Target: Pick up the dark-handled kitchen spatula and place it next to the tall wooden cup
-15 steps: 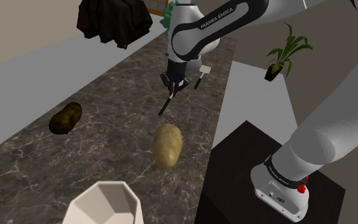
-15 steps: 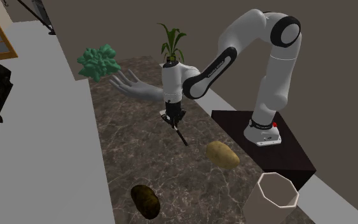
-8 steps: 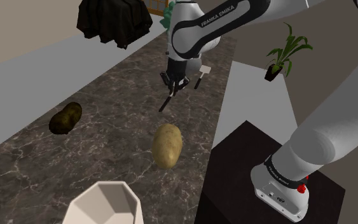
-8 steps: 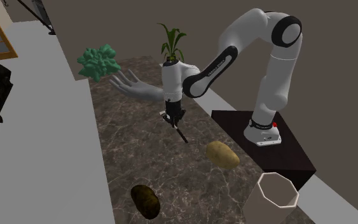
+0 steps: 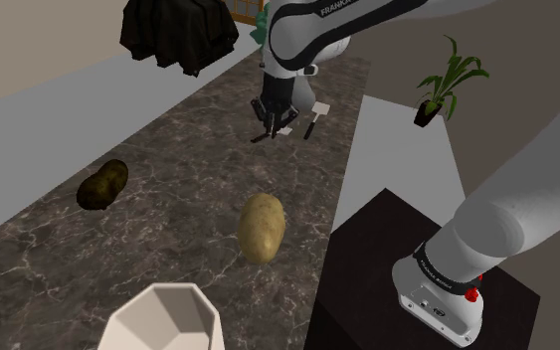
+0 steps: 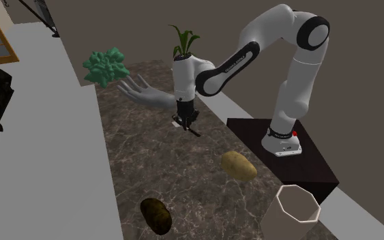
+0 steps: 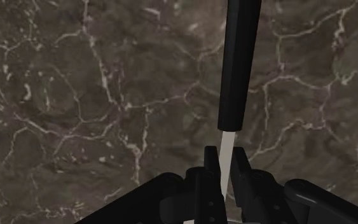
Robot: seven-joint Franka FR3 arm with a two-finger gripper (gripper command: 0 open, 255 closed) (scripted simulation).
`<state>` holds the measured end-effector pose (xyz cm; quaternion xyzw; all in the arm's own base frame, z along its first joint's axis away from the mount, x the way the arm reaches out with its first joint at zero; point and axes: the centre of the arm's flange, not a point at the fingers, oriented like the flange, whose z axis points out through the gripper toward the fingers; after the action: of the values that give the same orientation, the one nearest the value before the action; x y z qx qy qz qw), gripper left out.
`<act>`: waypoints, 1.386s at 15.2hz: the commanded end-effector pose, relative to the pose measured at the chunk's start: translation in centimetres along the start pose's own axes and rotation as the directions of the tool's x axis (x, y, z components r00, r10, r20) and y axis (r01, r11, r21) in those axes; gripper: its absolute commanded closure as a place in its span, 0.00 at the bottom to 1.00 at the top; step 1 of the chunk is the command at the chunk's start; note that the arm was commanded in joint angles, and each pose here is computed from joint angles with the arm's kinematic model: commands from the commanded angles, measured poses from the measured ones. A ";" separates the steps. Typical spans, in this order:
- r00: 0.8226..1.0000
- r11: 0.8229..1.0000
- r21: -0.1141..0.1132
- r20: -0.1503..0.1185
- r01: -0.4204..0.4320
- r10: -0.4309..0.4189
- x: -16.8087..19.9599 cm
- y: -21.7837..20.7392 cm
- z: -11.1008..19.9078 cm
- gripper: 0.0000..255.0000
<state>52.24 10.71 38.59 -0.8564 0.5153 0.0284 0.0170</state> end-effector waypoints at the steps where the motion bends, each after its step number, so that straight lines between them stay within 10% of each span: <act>1: 1.000 1.000 0.000 0.000 0.000 0.000 -0.1 0.1 -1.1 1.00; 21: 1.000 1.000 0.000 0.000 0.000 0.000 -0.8 0.2 -11.6 1.00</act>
<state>52.27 10.63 49.65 -0.8563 0.5154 0.0284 0.0170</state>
